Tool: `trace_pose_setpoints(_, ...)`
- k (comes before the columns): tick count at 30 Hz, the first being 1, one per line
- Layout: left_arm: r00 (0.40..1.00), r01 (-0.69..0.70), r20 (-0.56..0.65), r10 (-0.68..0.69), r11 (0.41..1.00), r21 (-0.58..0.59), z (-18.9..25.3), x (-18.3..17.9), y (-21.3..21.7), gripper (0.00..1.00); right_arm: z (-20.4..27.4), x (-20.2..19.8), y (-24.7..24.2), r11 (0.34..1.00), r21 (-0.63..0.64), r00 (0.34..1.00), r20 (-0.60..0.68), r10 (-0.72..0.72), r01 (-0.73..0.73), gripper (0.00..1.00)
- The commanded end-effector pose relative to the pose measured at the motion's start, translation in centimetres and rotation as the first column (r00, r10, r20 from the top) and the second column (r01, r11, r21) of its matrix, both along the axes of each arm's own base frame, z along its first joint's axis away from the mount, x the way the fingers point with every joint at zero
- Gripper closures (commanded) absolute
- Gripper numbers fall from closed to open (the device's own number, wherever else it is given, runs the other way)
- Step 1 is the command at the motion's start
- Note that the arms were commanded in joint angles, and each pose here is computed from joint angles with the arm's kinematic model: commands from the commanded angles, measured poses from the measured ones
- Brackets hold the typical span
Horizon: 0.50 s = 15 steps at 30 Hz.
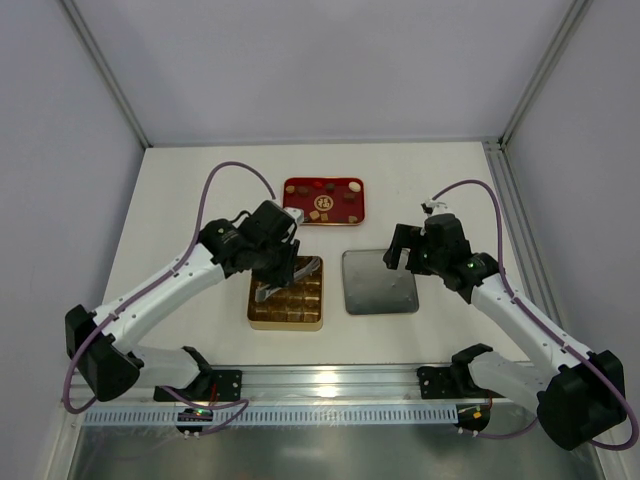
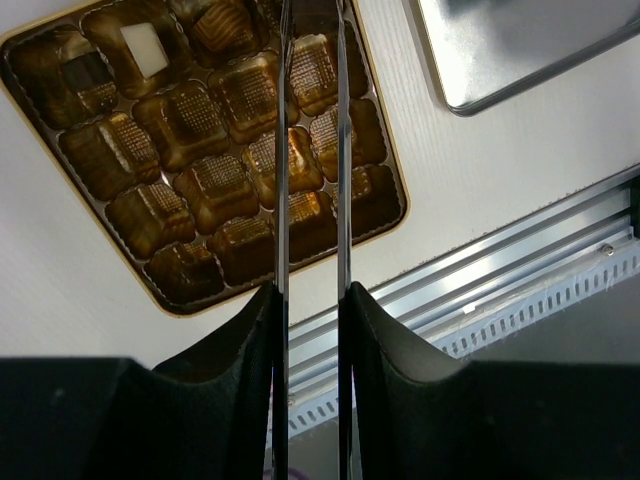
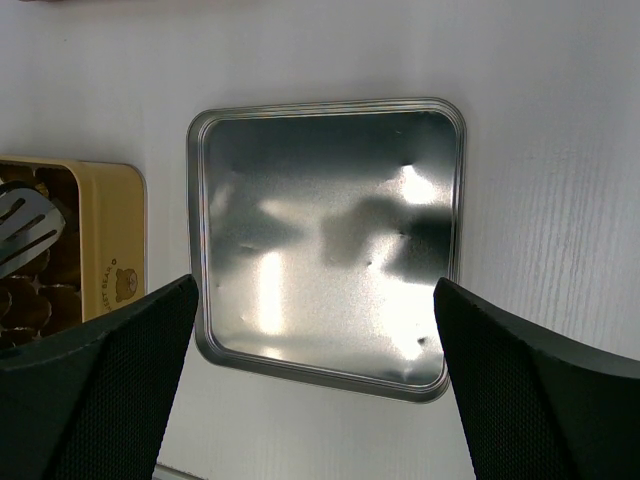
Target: Pack the chocolate
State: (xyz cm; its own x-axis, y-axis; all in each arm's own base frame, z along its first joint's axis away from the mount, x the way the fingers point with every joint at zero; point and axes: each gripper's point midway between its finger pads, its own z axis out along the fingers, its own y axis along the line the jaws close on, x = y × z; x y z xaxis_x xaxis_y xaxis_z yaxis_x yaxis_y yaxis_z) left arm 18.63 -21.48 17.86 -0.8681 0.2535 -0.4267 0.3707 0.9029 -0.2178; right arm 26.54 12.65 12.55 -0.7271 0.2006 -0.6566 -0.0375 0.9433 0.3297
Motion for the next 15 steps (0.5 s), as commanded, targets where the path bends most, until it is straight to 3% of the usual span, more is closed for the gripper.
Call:
trace_pose_setpoints(1, 0.999, 0.007, 0.05, -0.003, 0.996, -0.085, 1.4, 0.4, -1.3, 0.68, 0.9, 0.3, 0.0, 1.0, 0.022, 0.999, 0.034, -0.01, 0.009, 0.0)
trace_pose_setpoints(7, 0.999, -0.006, 0.052, 0.009, 0.998, -0.063, 1.2, 0.5, -1.0, 0.59, 0.8, 0.3, 0.1, 1.0, 0.027, 0.999, 0.032, -0.013, 0.012, 0.0)
trace_pose_setpoints(15, 0.995, -0.035, 0.092, 0.036, 0.999, -0.011, 1.8, 1.0, 0.3, 0.55, 1.0, 0.5, 0.1, 1.0, 0.027, 0.999, 0.039, -0.011, 0.01, 0.0)
